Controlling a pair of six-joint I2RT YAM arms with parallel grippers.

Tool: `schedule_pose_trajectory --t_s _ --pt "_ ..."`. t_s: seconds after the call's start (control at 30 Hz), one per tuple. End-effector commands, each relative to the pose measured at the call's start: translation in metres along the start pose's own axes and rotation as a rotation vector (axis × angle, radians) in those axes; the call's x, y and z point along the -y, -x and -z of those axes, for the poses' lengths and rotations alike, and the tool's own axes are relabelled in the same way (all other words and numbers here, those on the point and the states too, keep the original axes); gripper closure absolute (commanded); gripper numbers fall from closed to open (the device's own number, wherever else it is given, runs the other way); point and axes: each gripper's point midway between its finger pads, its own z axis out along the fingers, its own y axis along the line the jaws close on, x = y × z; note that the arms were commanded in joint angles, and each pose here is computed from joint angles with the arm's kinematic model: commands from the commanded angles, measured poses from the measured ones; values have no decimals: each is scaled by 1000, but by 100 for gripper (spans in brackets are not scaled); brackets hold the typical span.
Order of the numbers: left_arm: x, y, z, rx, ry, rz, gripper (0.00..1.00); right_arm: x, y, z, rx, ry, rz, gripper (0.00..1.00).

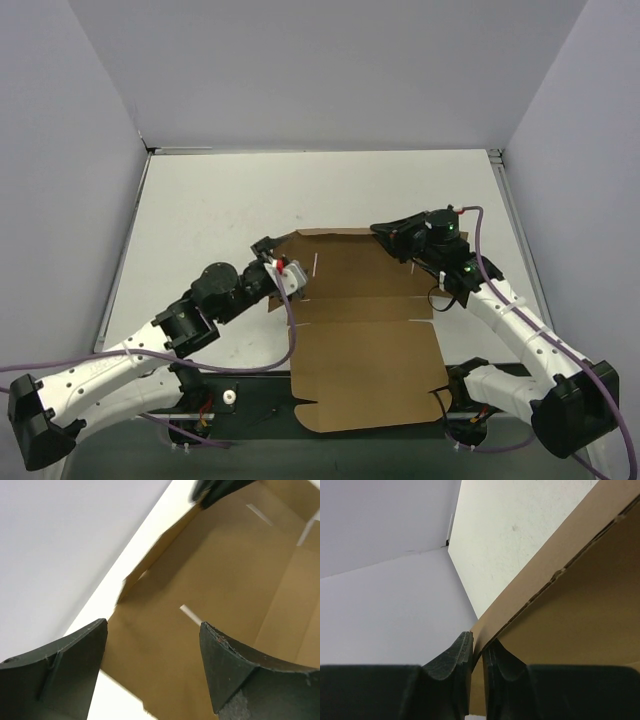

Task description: Fold the paper box

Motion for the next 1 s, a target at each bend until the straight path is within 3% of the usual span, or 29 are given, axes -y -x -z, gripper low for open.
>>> schedule_pose_trajectory --t_s 0.0,0.2,0.47,0.77,0.97 --pt "-26 -5 12 -18 76 285 16 -23 4 5 -5 101 2 96" --pt "-33 -21 11 -15 84 497 22 -28 7 12 -1 131 8 97" --pt "-35 -41 -14 -62 142 614 22 -23 13 20 35 130 62 99" --pt "-72 32 0 90 141 548 21 -15 27 22 114 80 170 99" --pt "-65 57 -20 57 26 672 23 -11 35 24 159 61 203 100"
